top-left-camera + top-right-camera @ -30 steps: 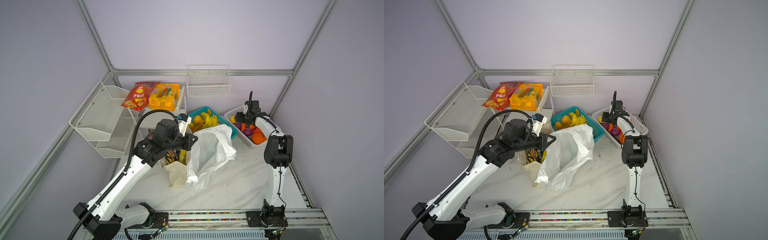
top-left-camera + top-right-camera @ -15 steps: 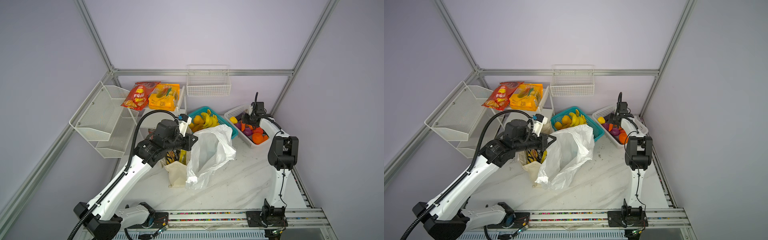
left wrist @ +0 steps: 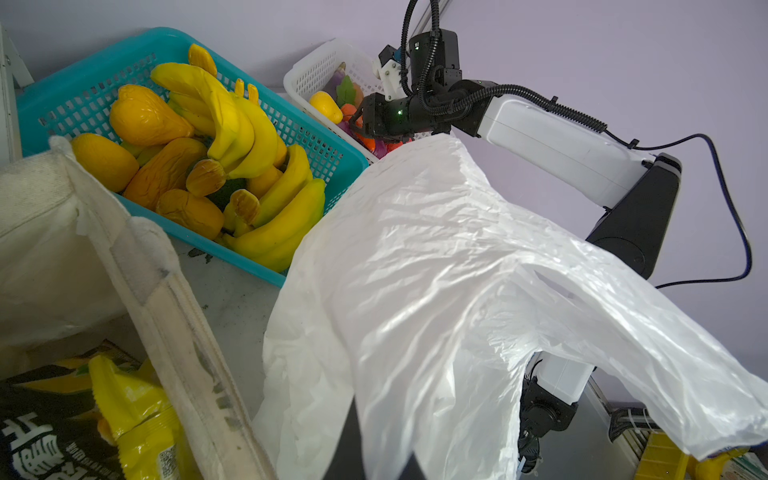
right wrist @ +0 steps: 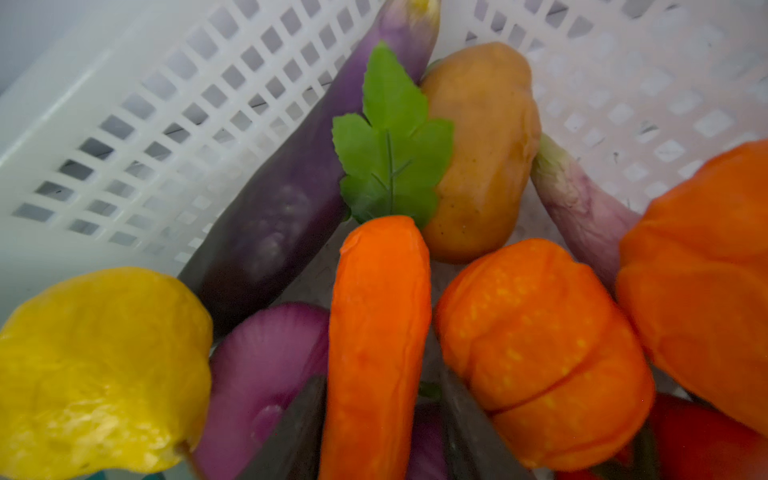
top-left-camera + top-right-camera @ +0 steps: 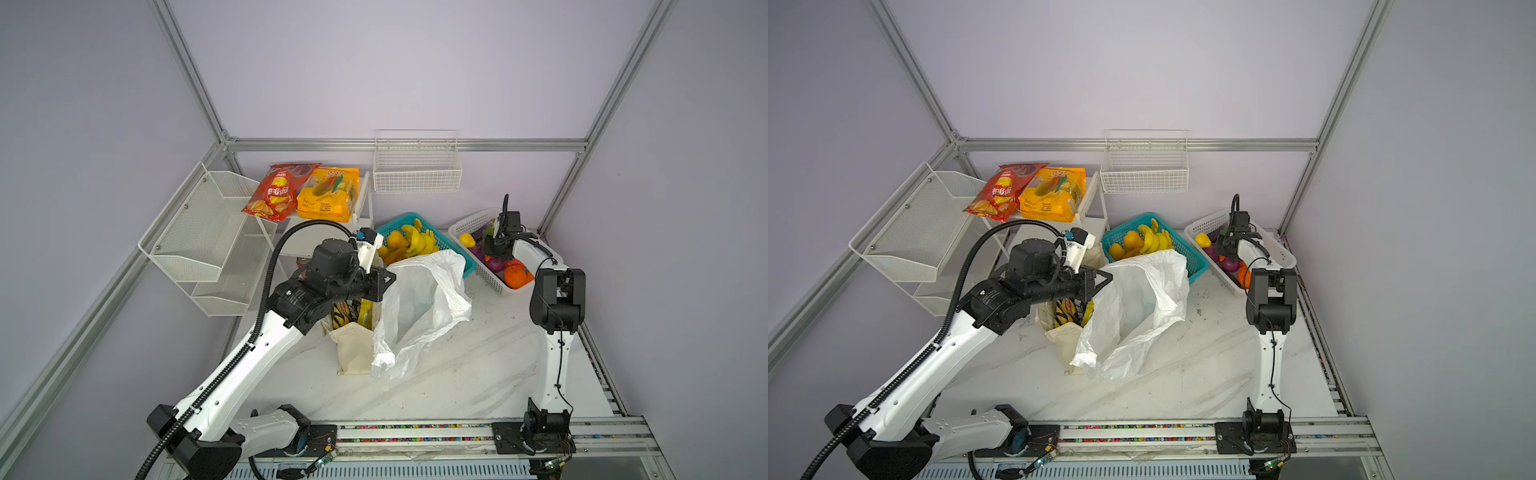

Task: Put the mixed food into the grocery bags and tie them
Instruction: 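Reach the right gripper into the white basket and grasp the orange carrot, then carry the carrot with the right gripper to the open white bag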

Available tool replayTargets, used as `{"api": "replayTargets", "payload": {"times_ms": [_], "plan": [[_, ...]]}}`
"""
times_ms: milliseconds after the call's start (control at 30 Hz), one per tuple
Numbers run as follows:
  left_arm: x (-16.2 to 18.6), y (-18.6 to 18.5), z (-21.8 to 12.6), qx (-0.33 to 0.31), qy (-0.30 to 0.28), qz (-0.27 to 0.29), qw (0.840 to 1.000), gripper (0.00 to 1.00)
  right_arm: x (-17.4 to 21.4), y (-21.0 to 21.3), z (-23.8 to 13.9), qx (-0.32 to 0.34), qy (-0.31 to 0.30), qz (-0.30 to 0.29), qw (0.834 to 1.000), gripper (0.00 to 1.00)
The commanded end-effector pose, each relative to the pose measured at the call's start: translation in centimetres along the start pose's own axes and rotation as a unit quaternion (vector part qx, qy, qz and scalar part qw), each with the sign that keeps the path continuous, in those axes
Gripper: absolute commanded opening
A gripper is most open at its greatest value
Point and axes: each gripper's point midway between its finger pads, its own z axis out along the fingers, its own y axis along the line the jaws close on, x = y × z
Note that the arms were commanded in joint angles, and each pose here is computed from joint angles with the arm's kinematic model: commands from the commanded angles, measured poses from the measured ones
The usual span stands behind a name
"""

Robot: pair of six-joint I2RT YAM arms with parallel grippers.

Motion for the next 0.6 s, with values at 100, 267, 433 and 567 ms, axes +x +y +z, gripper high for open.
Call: {"api": "replayTargets", "payload": {"times_ms": [100, 267, 433, 567], "plan": [[0.1, 0.0, -0.2, 0.005, -0.01, 0.014, 1.0, 0.0, -0.7, 0.2, 0.6, -0.001, 0.0, 0.004, 1.0, 0.35], [0.0, 0.1, -0.2, 0.003, -0.011, 0.014, 1.0, 0.0, -3.2, 1.1, -2.5, -0.012, -0.033, -0.001, 0.999, 0.23], [-0.1, -0.3, -0.3, 0.014, -0.014, 0.01, 1.0, 0.0, -6.5, 2.4, -8.3, -0.03, -0.087, -0.005, 0.996, 0.18], [-0.1, -0.5, -0.4, 0.021, -0.024, 0.009, 0.999, 0.0, -7.1, 2.8, -12.8, -0.038, -0.113, 0.0, 0.993, 0.17]]}}
